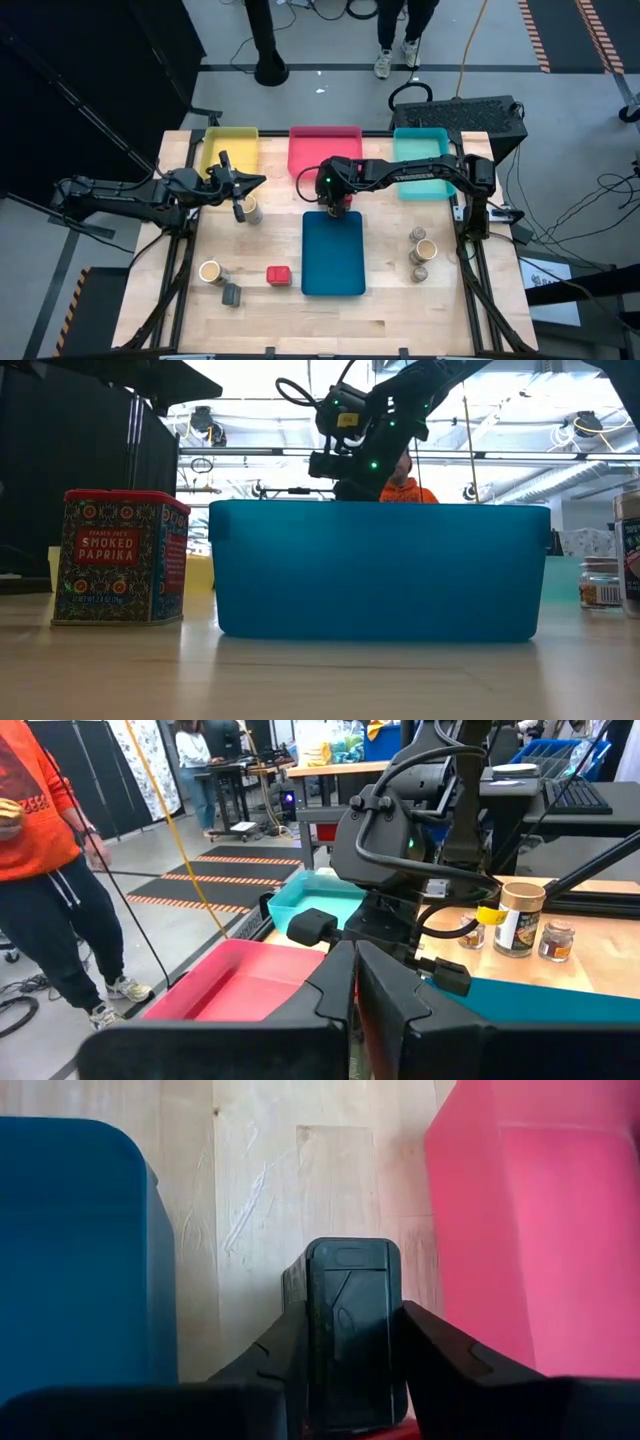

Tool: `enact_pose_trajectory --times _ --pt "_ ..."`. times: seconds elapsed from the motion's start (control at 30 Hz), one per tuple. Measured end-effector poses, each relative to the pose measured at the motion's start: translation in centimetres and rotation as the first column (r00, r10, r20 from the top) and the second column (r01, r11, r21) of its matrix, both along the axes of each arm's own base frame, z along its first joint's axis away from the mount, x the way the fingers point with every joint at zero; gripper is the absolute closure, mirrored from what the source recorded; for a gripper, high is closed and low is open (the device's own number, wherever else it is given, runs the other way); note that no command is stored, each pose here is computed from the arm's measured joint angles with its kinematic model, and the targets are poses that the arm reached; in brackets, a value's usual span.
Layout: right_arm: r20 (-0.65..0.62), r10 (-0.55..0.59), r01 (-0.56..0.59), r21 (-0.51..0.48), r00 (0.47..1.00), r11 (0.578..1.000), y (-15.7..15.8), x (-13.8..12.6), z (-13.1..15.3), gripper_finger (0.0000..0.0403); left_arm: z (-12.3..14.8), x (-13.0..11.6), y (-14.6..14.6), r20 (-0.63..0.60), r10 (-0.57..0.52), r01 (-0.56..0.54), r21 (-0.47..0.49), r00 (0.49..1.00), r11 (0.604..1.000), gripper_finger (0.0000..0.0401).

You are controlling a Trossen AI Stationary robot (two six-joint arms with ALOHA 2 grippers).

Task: Sort spices by type
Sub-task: Put the top black seasoning can into the red bin

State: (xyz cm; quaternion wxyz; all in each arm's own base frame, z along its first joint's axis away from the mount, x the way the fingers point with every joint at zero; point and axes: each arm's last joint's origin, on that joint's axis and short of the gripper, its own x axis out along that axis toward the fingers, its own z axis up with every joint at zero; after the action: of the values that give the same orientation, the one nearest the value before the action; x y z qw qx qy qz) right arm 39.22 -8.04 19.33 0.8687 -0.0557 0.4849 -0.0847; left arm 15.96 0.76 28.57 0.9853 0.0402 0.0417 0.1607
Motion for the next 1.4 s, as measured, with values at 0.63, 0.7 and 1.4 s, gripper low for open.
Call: enact_pose_trajectory --times 0.63,0.7,1.4 --pt "0.049 0.016 -0.015 -0.019 0.999 1.0 -0.2 1.0 2.6 0.0298 0.0 0.0 0.0 0.0 0.0 0.0 -0.002 1.0 1.0 0.0379" --pt "0.048 0.019 -0.018 -0.021 0.999 1.0 -0.2 1.1 3.4 0.0297 0.0 0.0 0.0 0.0 0.0 0.0 -0.002 1.0 1.0 0.0379" --pt "0.06 -0.006 0.002 0.055 0.998 0.998 -0.1 1.2 5.3 0.0299 0.0 0.0 0.0 0.0 0.0 0.0 -0.002 1.0 1.0 0.0379"
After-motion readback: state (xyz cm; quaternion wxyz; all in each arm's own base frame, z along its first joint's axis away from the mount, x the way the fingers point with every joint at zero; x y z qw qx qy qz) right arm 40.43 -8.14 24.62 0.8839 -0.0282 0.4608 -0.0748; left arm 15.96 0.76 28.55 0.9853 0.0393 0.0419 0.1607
